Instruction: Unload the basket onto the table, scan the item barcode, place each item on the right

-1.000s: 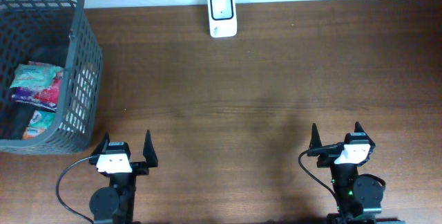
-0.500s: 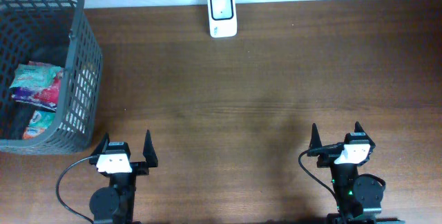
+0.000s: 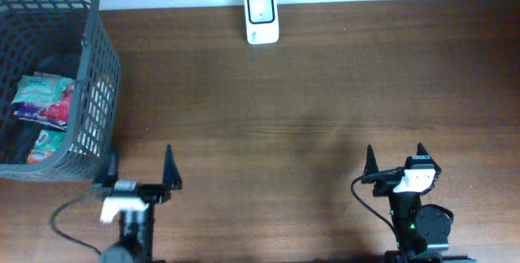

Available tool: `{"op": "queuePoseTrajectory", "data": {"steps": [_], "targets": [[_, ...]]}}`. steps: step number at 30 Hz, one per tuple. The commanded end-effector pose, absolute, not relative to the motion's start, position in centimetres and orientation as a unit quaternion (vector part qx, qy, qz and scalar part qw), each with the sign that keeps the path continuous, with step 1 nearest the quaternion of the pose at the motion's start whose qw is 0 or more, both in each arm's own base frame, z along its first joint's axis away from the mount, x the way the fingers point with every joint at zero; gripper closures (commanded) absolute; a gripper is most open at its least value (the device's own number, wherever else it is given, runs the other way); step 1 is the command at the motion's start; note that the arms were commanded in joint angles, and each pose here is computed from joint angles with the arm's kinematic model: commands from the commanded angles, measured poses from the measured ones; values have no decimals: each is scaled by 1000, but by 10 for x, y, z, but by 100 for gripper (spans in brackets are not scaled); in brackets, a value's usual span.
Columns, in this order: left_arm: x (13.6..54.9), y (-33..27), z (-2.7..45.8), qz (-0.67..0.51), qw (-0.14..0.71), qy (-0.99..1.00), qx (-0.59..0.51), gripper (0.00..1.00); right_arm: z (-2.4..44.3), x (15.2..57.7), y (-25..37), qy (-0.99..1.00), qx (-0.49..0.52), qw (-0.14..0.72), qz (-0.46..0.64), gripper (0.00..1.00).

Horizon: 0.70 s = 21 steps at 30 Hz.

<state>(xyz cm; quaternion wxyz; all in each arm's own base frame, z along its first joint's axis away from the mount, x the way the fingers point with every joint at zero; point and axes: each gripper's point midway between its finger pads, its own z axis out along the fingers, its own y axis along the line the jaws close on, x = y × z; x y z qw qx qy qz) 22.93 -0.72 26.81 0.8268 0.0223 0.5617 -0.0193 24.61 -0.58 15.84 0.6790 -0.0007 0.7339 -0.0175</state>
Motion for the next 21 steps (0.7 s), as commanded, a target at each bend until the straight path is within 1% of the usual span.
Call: {"op": "queuePoseTrajectory", "data": {"steps": [1, 3, 5, 6, 7, 8, 10, 12, 14, 16, 18, 20, 21], "targets": [[193, -7, 331, -2, 900, 435, 28, 1, 154, 246, -8, 737, 5, 675, -21, 1], [175, 1, 370, 26, 917, 398, 12, 1, 154, 246, -8, 737, 5, 675, -21, 1], [175, 2, 396, 56, 912, 406, 25, 1, 154, 246, -8, 737, 5, 675, -21, 1], [189, 8, 415, 66, 888, 454, 12, 1, 154, 246, -8, 737, 5, 675, -21, 1], [216, 13, 427, 83, 840, 536, 15, 1, 154, 246, -8, 737, 5, 675, -21, 1], [238, 3, 429, 75, 802, 590, 55, 1, 154, 246, -8, 737, 5, 675, -21, 1], [276, -43, 426, -30, 733, 660, 161, 1, 154, 246, -8, 737, 5, 675, -21, 1], [301, -35, 431, -17, 724, 674, 144, 1, 154, 246, -8, 737, 5, 675, -21, 1], [329, -22, 441, -12, 710, 696, 104, 1, 154, 246, -8, 737, 5, 675, -21, 1], [361, -6, 446, 4, 653, 753, 77, 1, 154, 246, -8, 737, 5, 675, -21, 1], [388, 7, 437, 2, 572, 818, 59, 1, 154, 246, -8, 737, 5, 675, -21, 1], [408, 7, 427, -10, 526, 849, 60, 1, 154, 246, -8, 737, 5, 675, -21, 1], [413, 7, 422, -12, 519, 852, 60, 1, 154, 246, -8, 737, 5, 675, -21, 1]]}}
